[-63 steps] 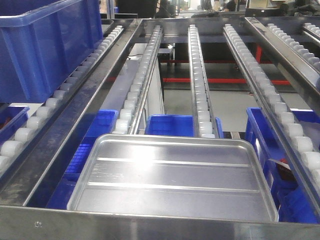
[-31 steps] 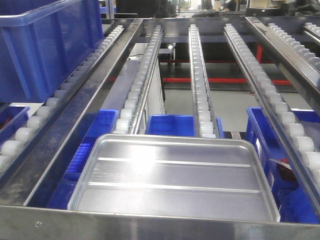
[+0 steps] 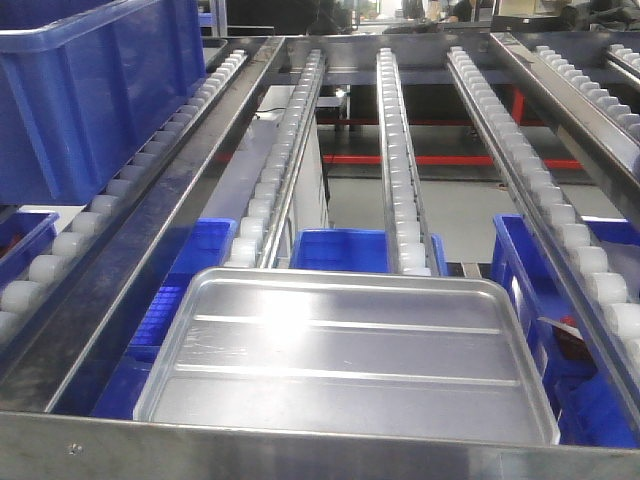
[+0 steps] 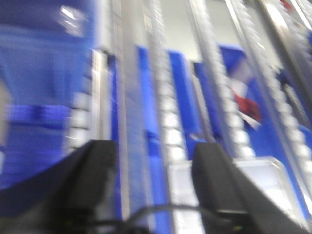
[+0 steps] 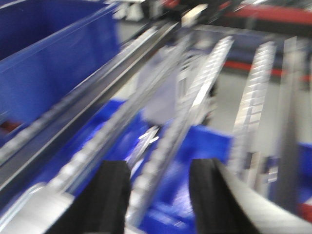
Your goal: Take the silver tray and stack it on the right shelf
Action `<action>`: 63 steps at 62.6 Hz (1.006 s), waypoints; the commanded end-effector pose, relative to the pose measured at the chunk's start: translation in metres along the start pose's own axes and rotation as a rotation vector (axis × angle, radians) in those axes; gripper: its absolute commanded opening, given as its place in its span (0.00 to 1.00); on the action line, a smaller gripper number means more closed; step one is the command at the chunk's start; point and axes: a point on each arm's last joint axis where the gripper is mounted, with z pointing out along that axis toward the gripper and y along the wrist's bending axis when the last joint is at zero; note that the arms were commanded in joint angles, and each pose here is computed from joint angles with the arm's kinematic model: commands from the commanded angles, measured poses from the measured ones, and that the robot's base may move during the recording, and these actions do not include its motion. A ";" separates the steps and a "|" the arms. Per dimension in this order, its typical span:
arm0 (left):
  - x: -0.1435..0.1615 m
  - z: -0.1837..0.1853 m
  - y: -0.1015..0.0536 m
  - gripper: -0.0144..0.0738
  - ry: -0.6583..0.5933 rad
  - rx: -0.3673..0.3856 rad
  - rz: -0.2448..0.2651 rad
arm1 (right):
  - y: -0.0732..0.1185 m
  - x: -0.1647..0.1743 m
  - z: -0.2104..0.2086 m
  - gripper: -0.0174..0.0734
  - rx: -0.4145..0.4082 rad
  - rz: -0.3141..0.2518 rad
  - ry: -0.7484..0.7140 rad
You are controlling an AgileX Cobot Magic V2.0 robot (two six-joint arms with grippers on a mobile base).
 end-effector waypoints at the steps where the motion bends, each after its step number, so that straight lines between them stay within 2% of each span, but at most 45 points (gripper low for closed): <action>1: -0.015 0.005 -0.014 0.54 -0.056 0.106 0.003 | 0.010 -0.014 0.009 0.70 -0.082 0.021 -0.048; 6: -0.008 0.020 -0.038 0.52 0.014 0.257 0.033 | 0.025 -0.008 0.020 0.70 -0.189 0.120 0.017; 9: -0.001 0.027 -0.054 0.51 0.074 0.342 0.066 | 0.032 -0.006 0.024 0.69 -0.231 0.159 0.048; 16: 0.017 0.039 -0.088 0.47 0.182 0.493 0.156 | 0.041 -0.002 0.036 0.69 -0.272 0.162 0.071; 19: 0.024 0.043 -0.098 0.46 0.220 0.537 0.161 | 0.044 0.000 0.041 0.69 -0.277 0.172 0.088; 24: 0.032 0.055 -0.108 0.46 0.282 0.561 0.144 | 0.047 0.007 0.048 0.69 -0.285 0.214 0.165; 30: 0.040 0.071 -0.109 0.46 0.342 0.538 0.127 | 0.051 0.021 0.055 0.69 -0.292 0.219 0.303; 34: 0.045 0.081 -0.108 0.46 0.391 0.503 0.091 | 0.054 0.032 0.061 0.69 -0.292 0.208 0.402; 39: 0.050 0.093 -0.105 0.46 0.454 0.434 0.144 | 0.053 0.044 0.069 0.69 -0.271 0.205 0.503; 42: 0.053 0.101 -0.103 0.46 0.506 0.378 0.131 | 0.050 0.050 0.074 0.69 -0.243 0.223 0.555; 45: 0.052 0.108 -0.101 0.46 0.536 0.326 0.156 | 0.045 0.057 0.080 0.69 -0.213 0.230 0.600; 50: 0.049 0.118 -0.101 0.46 0.579 0.261 0.157 | 0.035 0.065 0.088 0.69 -0.150 0.268 0.663; 56: 0.042 0.129 -0.102 0.46 0.607 0.183 0.125 | 0.024 0.070 0.096 0.69 -0.093 0.298 0.729; 63: 0.037 0.143 -0.100 0.46 0.633 0.075 0.088 | 0.018 0.072 0.109 0.69 -0.058 0.304 0.809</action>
